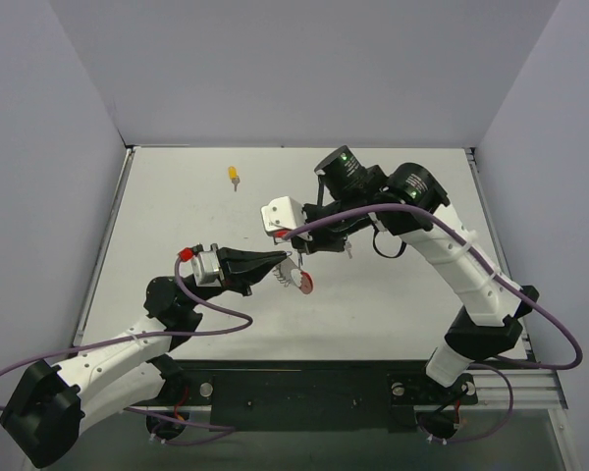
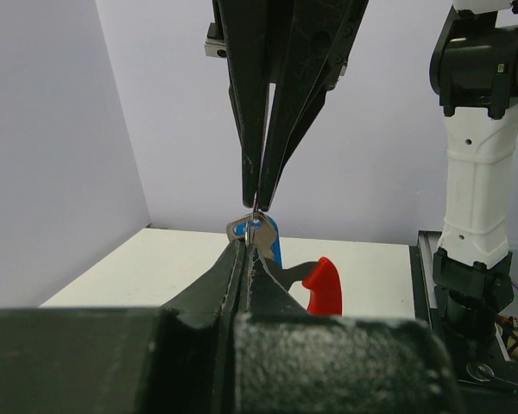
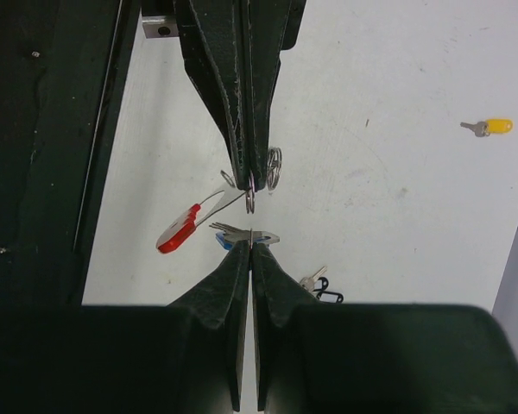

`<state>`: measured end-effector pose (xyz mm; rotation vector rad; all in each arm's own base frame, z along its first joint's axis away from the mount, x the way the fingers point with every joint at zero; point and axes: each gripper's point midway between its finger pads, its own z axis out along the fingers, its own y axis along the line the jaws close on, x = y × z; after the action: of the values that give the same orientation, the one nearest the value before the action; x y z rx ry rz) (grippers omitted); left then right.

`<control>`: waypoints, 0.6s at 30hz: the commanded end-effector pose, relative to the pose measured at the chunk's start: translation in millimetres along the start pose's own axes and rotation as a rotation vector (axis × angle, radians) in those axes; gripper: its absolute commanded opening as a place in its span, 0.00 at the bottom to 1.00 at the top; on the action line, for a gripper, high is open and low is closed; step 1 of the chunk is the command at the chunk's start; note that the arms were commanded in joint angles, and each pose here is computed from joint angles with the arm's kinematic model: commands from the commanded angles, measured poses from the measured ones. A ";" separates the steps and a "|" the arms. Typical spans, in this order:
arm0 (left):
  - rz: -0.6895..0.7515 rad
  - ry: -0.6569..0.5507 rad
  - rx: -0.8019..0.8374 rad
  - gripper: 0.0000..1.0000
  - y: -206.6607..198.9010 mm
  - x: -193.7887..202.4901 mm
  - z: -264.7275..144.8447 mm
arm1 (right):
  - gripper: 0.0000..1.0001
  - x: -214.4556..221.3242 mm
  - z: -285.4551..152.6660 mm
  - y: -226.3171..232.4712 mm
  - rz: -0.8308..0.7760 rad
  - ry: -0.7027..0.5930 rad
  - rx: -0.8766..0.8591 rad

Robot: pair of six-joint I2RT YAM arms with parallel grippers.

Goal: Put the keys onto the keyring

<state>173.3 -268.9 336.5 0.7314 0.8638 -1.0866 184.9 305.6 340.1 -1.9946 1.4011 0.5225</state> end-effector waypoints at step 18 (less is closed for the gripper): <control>0.021 -0.057 -0.020 0.00 0.9 -17.1 2.3 | 0.00 -8.4 4.1 -6.0 -0.003 0.003 0.024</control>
<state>172.8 -269.5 335.2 0.7211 0.8753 -1.1020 189.5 317.2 333.2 -2.0063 1.4068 0.5123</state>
